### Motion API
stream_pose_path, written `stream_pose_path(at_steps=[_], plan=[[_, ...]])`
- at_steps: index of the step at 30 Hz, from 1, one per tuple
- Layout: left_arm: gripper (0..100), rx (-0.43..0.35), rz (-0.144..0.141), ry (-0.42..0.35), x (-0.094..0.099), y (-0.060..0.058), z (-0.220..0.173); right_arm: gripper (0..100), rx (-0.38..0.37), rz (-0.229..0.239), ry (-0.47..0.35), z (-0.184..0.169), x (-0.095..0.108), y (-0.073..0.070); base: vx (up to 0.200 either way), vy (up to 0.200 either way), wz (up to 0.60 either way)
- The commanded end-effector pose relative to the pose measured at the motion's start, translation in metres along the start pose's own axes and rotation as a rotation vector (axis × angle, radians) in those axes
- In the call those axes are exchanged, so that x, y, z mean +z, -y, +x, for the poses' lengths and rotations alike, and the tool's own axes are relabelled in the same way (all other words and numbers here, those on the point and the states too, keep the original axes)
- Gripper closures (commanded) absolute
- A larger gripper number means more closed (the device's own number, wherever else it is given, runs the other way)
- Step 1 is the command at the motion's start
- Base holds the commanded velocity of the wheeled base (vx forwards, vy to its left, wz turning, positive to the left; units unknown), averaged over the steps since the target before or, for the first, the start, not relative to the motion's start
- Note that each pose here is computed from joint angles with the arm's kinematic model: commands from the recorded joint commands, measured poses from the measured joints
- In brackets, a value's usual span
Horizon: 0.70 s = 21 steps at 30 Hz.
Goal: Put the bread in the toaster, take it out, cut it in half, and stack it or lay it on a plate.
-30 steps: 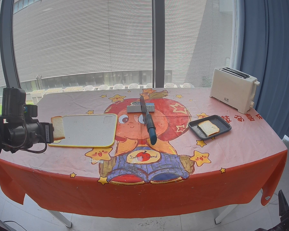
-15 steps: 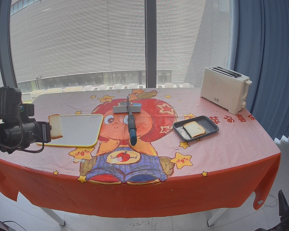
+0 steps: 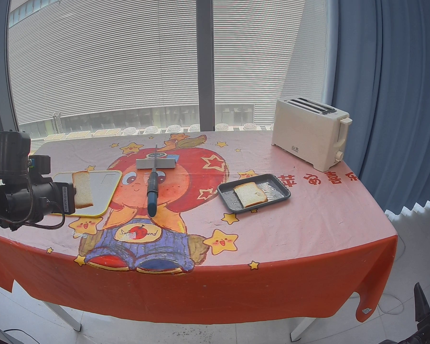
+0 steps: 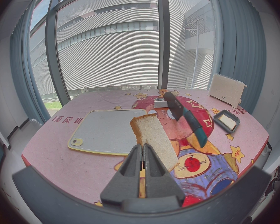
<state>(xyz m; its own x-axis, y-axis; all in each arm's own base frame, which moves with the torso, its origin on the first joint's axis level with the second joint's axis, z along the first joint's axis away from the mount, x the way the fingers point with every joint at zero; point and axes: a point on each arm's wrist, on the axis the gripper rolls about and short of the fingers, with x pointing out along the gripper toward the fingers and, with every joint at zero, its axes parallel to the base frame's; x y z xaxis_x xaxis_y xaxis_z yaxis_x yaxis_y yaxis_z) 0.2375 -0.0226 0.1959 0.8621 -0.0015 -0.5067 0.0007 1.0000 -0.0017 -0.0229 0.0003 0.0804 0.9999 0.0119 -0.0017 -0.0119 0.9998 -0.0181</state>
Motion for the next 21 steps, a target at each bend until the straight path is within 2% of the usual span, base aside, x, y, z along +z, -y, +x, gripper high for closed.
stream_pose_path(at_steps=[1,8,12,21], plan=[[100,0.000,-0.002,0.006,0.0006,-0.0002,-0.0017,0,0.000,0.000,-0.001,0.0001,-0.0048,-0.0001,0.000,-0.200,0.00],[100,-0.001,0.000,0.003,-0.0003,0.0002,-0.0015,0,0.000,0.000,-0.001,0.0001,-0.0048,-0.0001,0.000,-0.200,0.00],[100,-0.031,0.016,0.003,-0.0011,0.0087,-0.0027,0,0.000,0.000,-0.001,0.0001,-0.0048,-0.0001,0.000,-0.200,0.00],[100,-0.033,0.015,0.004,-0.0007,0.0091,-0.0029,0,0.000,0.000,-0.001,0.0001,-0.0048,-0.0001,0.000,0.000,0.00]])
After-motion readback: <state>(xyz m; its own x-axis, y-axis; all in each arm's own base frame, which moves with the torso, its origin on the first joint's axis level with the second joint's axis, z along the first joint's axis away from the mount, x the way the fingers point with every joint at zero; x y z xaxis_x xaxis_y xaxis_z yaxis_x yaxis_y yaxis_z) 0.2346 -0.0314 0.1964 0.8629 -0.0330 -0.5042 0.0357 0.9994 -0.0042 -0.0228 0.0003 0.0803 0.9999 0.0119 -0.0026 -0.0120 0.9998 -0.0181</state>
